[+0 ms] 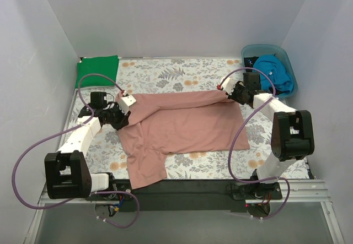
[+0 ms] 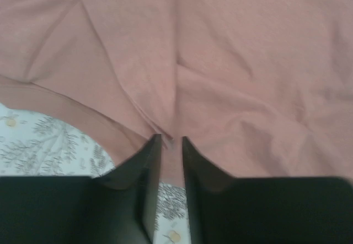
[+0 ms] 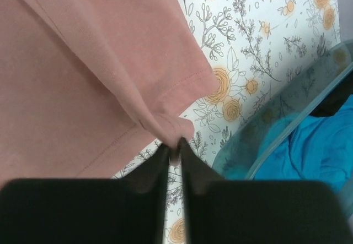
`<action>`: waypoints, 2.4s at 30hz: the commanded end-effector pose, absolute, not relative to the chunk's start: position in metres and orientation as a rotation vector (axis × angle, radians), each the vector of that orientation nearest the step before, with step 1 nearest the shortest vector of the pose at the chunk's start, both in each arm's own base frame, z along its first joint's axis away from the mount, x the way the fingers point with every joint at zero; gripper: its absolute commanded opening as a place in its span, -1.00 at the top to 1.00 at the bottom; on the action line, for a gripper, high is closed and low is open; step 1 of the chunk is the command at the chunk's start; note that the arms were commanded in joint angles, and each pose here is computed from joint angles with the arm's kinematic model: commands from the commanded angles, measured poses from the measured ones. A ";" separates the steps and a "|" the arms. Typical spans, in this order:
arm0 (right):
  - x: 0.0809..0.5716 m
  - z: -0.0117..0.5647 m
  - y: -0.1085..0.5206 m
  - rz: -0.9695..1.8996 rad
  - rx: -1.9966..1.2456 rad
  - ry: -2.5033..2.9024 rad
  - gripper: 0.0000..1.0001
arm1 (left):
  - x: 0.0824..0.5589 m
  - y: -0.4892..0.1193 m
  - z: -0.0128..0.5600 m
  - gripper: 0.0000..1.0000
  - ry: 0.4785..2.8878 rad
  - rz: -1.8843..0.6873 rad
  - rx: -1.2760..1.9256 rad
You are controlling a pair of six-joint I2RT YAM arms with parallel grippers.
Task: Fold and stack the t-shirts
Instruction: Fold the tshirt
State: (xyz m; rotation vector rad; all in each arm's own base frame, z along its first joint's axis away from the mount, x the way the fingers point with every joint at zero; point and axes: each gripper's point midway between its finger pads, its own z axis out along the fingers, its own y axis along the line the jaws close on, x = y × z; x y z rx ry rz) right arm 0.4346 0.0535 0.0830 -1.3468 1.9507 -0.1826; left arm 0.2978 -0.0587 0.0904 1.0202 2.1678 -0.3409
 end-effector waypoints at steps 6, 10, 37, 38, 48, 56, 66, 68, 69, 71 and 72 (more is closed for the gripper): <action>0.415 0.122 0.053 -0.143 -1.410 1.867 -0.30 | 0.340 -0.031 0.162 0.27 2.161 -0.645 0.736; 0.422 0.164 0.079 0.036 -1.312 1.838 -0.34 | 0.396 0.003 0.161 0.13 2.228 -0.649 0.464; 0.487 0.035 0.078 0.020 -1.192 2.311 0.39 | 0.467 0.033 0.013 0.37 2.528 -0.268 0.225; 0.488 0.033 0.077 0.013 -1.191 2.317 0.39 | 0.467 0.037 0.011 0.61 2.533 -0.240 0.220; 0.508 0.040 0.075 -0.029 -1.124 2.318 0.43 | 0.497 0.088 0.019 1.00 2.527 -0.107 0.183; 0.496 0.123 0.099 0.082 -1.147 2.152 0.03 | 0.505 0.058 0.083 0.33 2.422 -0.280 0.273; 0.424 0.107 0.090 0.137 -1.443 2.155 -0.04 | 0.449 -0.001 0.134 0.12 2.358 -0.449 0.439; 0.419 0.100 0.093 0.150 -1.464 2.168 -0.08 | 0.439 -0.011 0.130 0.10 2.370 -0.444 0.470; 0.415 0.092 0.093 0.161 -1.473 2.186 -0.09 | 0.437 -0.014 0.128 0.10 2.377 -0.445 0.477; 0.410 0.082 0.096 0.147 -1.517 2.198 -0.09 | 0.433 -0.019 0.125 0.10 2.391 -0.450 0.488; 0.407 0.076 0.095 0.140 -1.536 2.208 -0.08 | 0.432 -0.021 0.124 0.10 2.394 -0.453 0.493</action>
